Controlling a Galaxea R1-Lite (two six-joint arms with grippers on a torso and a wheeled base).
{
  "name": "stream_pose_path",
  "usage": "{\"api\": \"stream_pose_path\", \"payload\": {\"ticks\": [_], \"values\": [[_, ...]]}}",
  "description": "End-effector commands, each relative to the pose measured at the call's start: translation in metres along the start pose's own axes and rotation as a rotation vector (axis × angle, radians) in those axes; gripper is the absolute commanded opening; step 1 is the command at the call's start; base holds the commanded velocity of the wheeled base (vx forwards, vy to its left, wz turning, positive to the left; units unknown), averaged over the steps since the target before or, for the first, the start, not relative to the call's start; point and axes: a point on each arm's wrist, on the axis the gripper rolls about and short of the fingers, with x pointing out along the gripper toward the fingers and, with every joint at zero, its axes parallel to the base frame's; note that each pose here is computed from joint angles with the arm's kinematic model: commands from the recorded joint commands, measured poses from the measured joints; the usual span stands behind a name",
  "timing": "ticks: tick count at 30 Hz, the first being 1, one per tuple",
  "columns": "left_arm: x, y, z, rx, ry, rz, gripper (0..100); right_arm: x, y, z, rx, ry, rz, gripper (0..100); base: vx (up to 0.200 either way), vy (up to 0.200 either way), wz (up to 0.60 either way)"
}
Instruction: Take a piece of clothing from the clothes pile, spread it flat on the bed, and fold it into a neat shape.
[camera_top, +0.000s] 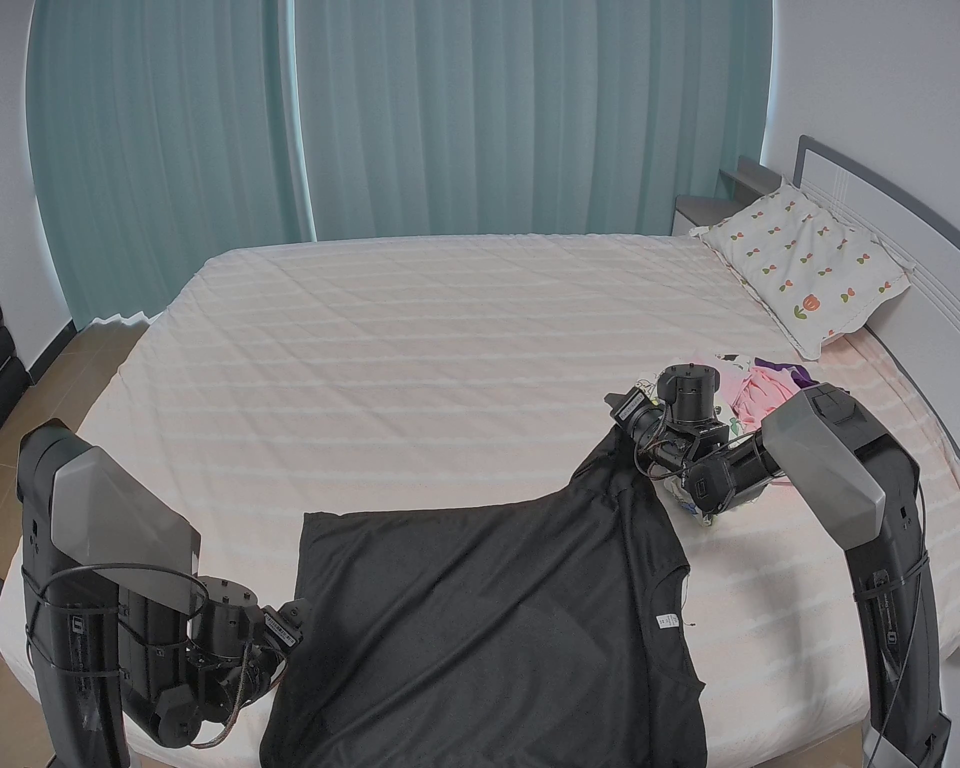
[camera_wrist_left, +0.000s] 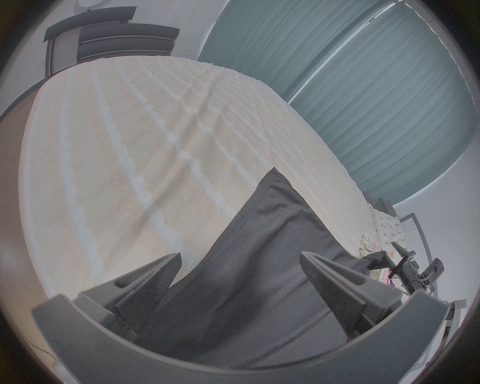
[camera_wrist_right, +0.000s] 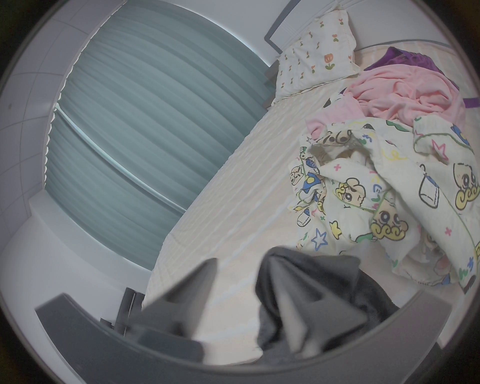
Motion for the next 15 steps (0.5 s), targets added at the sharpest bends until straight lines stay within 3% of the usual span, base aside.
{"api": "stream_pose_path", "payload": {"ticks": [1,8,15], "values": [[0.0,-0.001,0.001,-0.004,-0.007,-0.012,100,0.003,-0.007,0.003,-0.01,-0.018,-0.003,100,0.0,0.0,0.0],[-0.001,-0.002,0.002,-0.008,-0.013,-0.017,100,-0.006,-0.018,0.012,-0.009,-0.033,-0.01,100,0.0,0.0,0.0],[0.0,-0.023,0.034,-0.046,-0.122,-0.14,100,-0.031,-0.032,0.015,-0.01,0.011,-0.082,100,0.0,0.0,0.0]]}}
